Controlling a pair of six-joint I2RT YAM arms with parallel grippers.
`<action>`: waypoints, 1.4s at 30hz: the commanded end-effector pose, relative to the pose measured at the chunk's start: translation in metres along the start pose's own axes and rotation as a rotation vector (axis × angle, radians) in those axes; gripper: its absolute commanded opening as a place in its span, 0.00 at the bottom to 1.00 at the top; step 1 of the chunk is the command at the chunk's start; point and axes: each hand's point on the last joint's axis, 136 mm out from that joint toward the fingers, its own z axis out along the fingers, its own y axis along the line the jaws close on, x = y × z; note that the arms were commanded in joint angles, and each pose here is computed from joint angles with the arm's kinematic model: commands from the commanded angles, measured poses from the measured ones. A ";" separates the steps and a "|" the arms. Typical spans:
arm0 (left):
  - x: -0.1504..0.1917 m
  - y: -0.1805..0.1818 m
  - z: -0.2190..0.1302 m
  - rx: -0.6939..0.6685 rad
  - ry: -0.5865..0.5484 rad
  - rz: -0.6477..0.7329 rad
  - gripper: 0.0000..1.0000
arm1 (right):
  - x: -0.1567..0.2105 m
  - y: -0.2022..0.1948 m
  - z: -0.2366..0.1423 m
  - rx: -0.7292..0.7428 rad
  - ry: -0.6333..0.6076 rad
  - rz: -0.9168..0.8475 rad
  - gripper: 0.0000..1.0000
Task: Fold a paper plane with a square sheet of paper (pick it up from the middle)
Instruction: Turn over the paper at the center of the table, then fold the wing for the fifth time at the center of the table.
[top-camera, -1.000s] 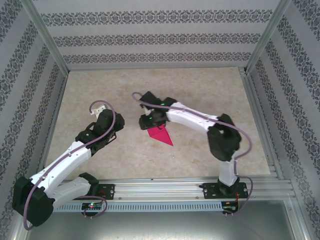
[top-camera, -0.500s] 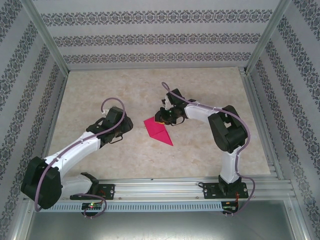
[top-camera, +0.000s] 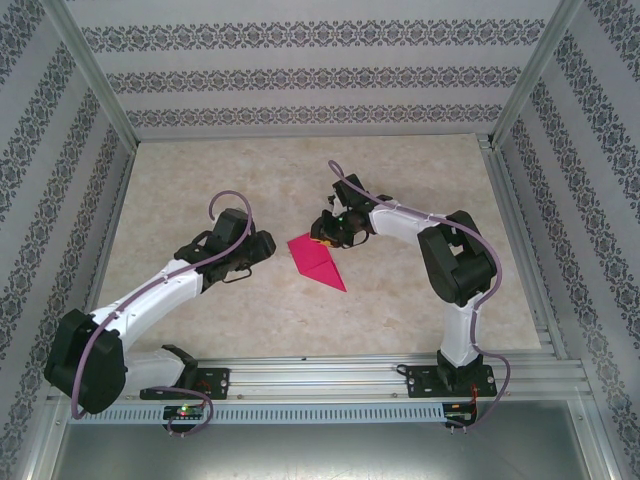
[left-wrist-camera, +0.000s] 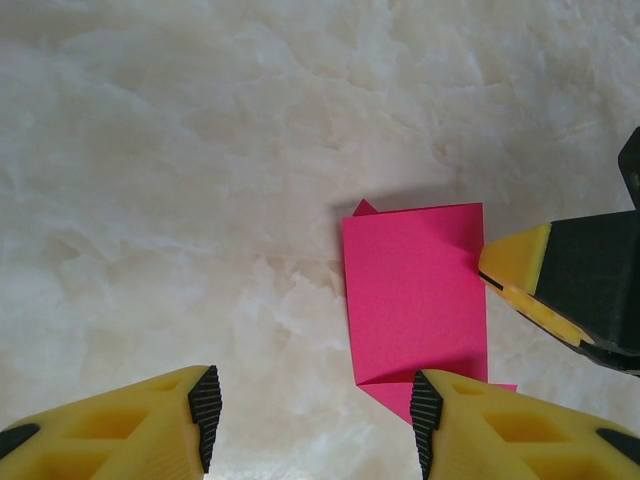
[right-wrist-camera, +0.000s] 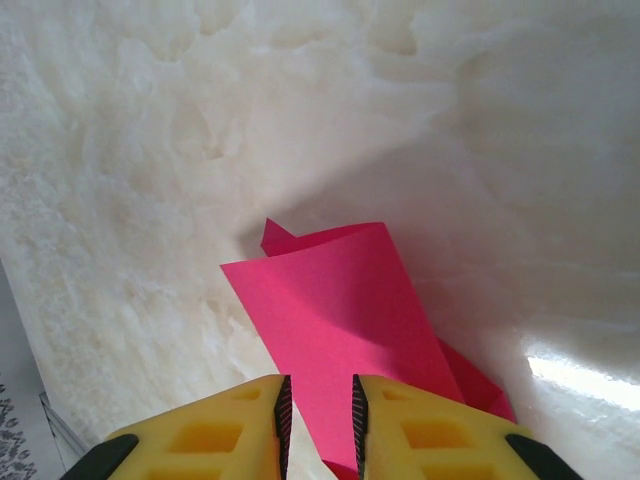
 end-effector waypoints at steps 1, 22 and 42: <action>-0.006 -0.005 -0.005 0.006 0.008 0.000 0.56 | 0.001 0.018 -0.014 -0.017 -0.006 -0.012 0.26; 0.004 -0.023 0.015 0.058 0.113 0.073 0.57 | 0.010 -0.002 -0.011 -0.074 0.018 -0.079 0.20; 0.015 -0.029 0.046 0.086 0.184 -0.012 0.56 | 0.012 -0.081 0.024 0.008 -0.109 0.229 0.17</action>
